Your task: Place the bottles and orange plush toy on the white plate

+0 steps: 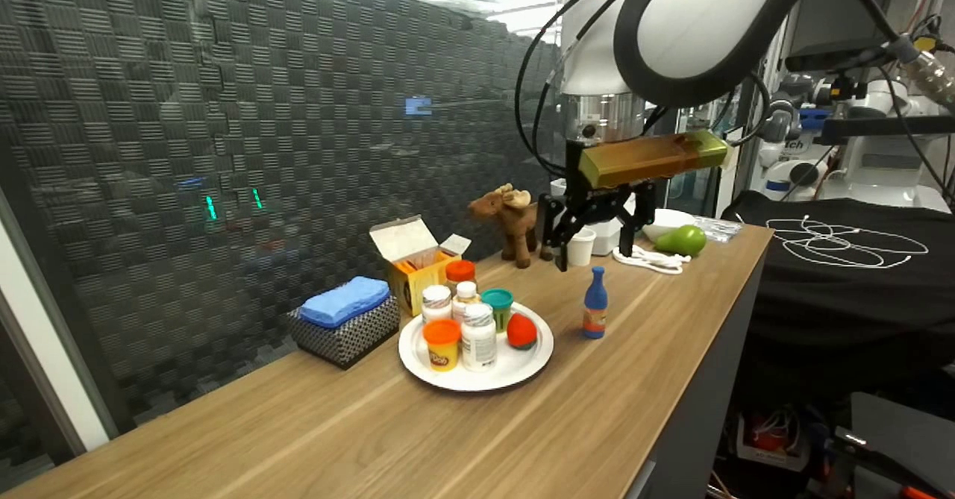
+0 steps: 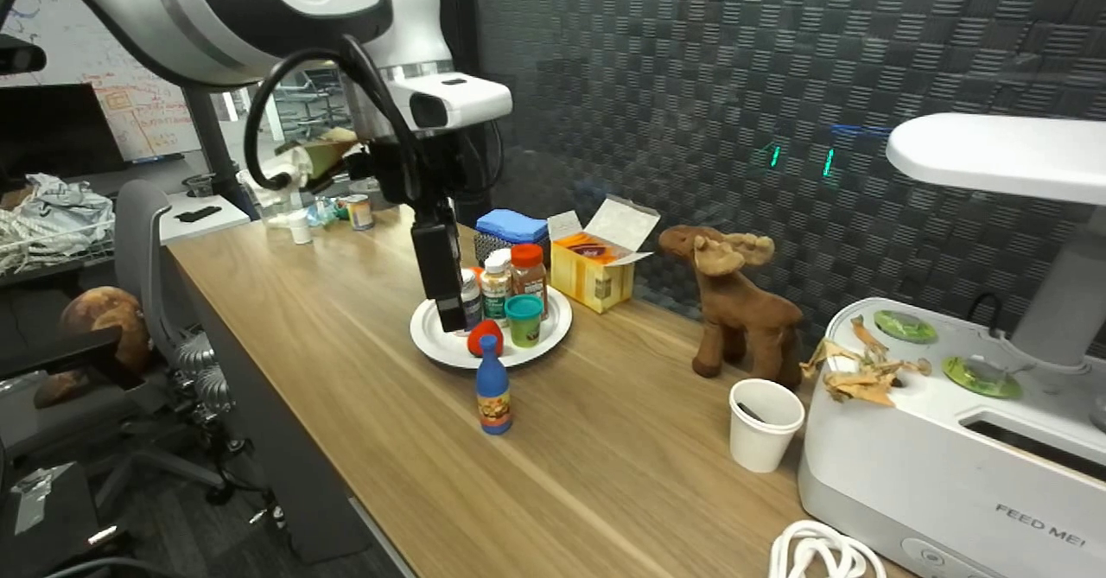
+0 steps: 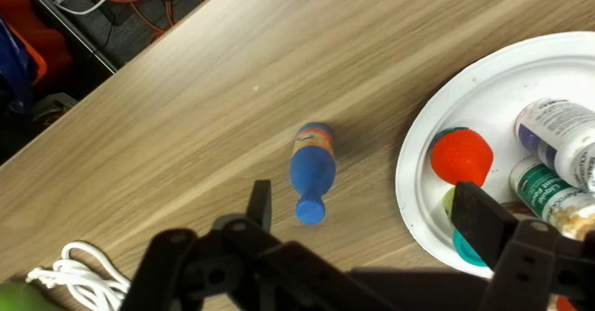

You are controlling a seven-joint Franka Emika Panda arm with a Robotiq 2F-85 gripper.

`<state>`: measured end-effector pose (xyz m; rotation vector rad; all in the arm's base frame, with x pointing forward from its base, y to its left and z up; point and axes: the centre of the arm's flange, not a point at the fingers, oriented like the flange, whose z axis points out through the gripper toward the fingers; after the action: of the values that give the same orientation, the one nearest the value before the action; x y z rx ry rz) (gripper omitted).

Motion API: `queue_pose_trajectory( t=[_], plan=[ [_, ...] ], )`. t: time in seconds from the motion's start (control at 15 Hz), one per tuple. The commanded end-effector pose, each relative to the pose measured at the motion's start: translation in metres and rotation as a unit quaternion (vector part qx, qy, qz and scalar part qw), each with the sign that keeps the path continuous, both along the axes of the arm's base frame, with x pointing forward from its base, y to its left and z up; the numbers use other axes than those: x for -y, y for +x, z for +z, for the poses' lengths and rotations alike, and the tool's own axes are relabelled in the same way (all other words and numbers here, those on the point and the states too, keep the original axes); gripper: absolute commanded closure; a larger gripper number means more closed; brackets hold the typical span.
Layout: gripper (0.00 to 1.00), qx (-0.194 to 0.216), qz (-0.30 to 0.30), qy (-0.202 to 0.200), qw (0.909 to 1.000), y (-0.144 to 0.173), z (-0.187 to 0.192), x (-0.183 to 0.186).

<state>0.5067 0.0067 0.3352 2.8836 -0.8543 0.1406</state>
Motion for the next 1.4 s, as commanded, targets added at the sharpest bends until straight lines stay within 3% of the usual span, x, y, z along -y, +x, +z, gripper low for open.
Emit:
queue_pose_trajectory(
  t=[0.0, 0.27, 0.87, 0.93, 1.07, 1.33],
  plan=[
    [0.0, 0.016, 0.018, 0.004, 0.9997, 0.006, -0.012, 0.011],
    [0.0, 0.035, 0.026, 0.011, 0.999, 0.007, -0.019, 0.014],
    [0.0, 0.031, 0.02, 0.016, 0.9992, 0.012, -0.039, 0.031],
    [0.25, 0.03, 0.019, 0.019, 0.9992, 0.012, -0.042, 0.033],
    [0.32, 0.031, 0.018, 0.021, 0.9991, 0.013, -0.046, 0.036],
    [0.65, 0.033, 0.019, 0.018, 0.9991, 0.012, -0.045, 0.038]
  ],
)
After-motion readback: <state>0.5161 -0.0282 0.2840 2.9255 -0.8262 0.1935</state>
